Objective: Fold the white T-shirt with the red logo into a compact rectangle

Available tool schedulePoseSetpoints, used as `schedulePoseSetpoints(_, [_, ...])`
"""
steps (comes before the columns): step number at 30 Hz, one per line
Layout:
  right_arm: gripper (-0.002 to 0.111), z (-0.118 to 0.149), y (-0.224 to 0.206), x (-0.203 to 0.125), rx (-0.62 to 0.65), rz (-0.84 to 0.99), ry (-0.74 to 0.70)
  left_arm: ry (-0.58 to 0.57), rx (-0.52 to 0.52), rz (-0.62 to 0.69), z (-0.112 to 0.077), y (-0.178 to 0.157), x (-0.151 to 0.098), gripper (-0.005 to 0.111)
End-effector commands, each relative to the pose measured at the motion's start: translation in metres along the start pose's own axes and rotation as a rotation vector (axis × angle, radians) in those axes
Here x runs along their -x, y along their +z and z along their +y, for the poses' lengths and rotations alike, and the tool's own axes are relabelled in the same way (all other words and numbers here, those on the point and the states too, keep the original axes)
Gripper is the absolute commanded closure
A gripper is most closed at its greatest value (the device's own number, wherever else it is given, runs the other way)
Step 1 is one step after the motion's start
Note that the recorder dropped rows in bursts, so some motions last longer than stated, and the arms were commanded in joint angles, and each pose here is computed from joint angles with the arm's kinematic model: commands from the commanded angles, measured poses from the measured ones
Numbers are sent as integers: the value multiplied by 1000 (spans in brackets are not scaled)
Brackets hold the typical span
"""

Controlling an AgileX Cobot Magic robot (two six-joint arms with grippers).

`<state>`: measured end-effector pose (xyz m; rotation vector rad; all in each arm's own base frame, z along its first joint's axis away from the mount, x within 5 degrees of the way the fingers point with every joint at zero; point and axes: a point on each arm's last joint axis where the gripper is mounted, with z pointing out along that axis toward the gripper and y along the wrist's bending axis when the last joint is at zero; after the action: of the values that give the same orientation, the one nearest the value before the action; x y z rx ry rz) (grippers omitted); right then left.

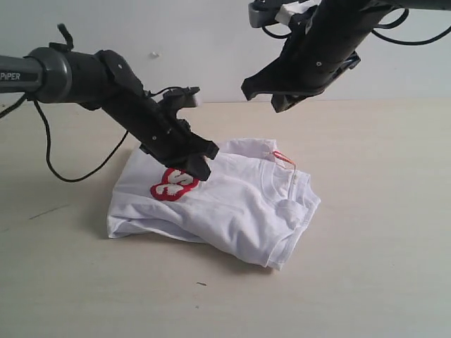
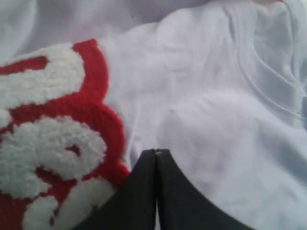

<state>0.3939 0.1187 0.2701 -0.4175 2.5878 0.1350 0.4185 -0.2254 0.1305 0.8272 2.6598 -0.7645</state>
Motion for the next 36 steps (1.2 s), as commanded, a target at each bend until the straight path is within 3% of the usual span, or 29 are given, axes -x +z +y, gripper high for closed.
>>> schedulePoseSetpoints(1, [98, -2, -17, -1, -11, -1, -2, 16, 105, -11, 14, 9, -1, 107])
schedulePoseSetpoints(10, [98, -2, -32, -3, -9, 7, -3, -48, 309, 63, 65, 1, -16, 107])
schedulePoseSetpoints(20, [98, -1, -32, -6, -9, 34, -6, -226, 337, 90, 132, -41, -41, 107])
schedulePoseSetpoints(24, [98, -2, -32, -4, -11, 21, -7, -291, 315, 77, 144, -46, -50, 107])
schedulePoseSetpoints(30, [98, -2, -32, -4, -11, 20, -7, -291, 321, 89, 151, -49, -56, 107])
schedulePoseSetpoints(36, [98, -2, -32, -4, -11, 20, -7, -308, 280, 65, 144, -57, -51, 106])
